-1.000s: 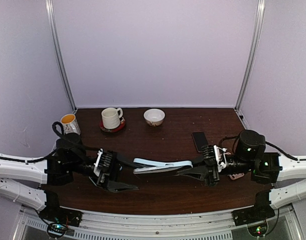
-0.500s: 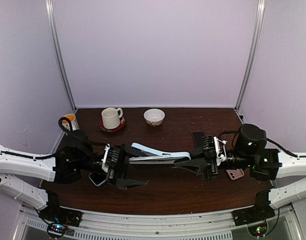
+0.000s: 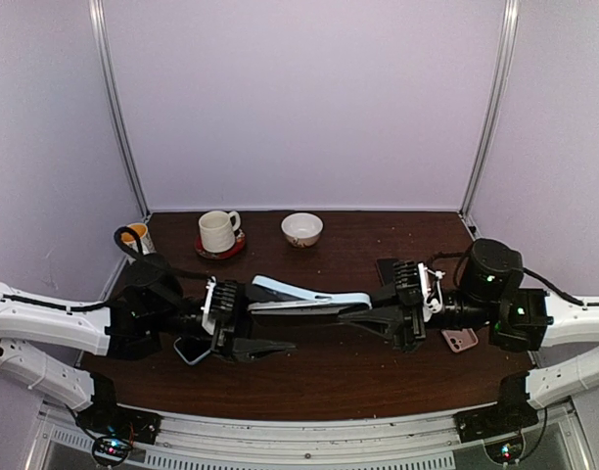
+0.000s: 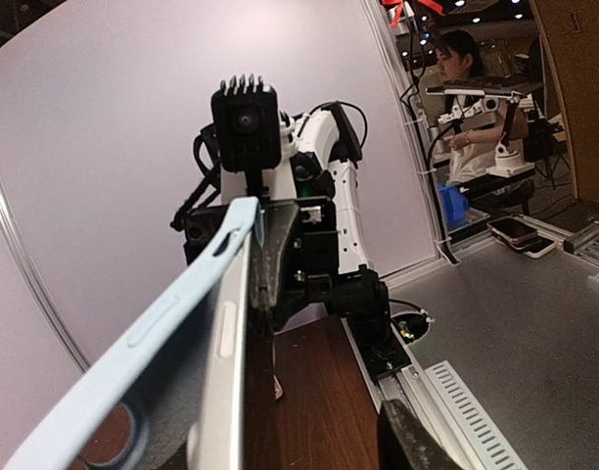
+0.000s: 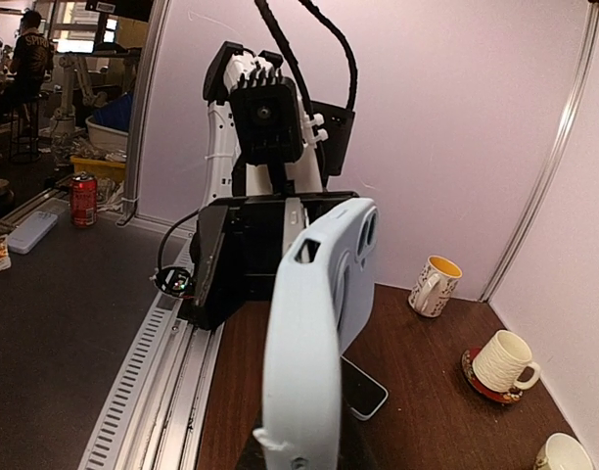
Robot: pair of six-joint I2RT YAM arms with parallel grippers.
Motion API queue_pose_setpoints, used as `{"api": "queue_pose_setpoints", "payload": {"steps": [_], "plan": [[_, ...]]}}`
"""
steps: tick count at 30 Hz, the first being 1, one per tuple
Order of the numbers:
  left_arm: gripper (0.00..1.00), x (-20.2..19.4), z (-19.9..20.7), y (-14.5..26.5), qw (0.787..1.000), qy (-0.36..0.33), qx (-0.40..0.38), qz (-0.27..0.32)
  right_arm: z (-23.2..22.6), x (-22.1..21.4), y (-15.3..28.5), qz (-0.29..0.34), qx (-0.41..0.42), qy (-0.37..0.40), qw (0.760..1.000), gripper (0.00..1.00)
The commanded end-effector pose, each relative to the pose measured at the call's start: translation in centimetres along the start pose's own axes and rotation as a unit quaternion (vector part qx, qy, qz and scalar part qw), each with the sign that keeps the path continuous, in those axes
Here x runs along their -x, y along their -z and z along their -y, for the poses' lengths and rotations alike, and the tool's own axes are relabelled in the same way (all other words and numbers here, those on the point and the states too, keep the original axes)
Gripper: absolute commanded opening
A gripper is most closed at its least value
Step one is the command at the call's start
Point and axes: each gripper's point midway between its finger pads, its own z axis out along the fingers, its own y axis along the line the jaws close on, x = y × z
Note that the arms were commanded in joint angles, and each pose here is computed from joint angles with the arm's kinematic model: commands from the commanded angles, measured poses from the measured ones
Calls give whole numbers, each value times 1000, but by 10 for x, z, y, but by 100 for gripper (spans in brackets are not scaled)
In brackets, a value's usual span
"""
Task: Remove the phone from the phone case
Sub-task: Pass from the right arm to the left
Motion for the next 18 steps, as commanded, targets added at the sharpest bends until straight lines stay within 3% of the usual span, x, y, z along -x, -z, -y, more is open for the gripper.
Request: {"api": "queue_pose_setpoints", "payload": {"steps": [1, 13, 18], "plan": [[46, 18, -12, 12, 999, -17, 44, 23, -14, 35, 6, 60, 22, 29, 998, 0], [21, 23, -6, 25, 998, -21, 48, 23, -10, 38, 9, 70, 7, 26, 997, 0], [2, 27, -7, 25, 998, -24, 52, 26, -10, 39, 11, 75, 3, 24, 997, 0]]}}
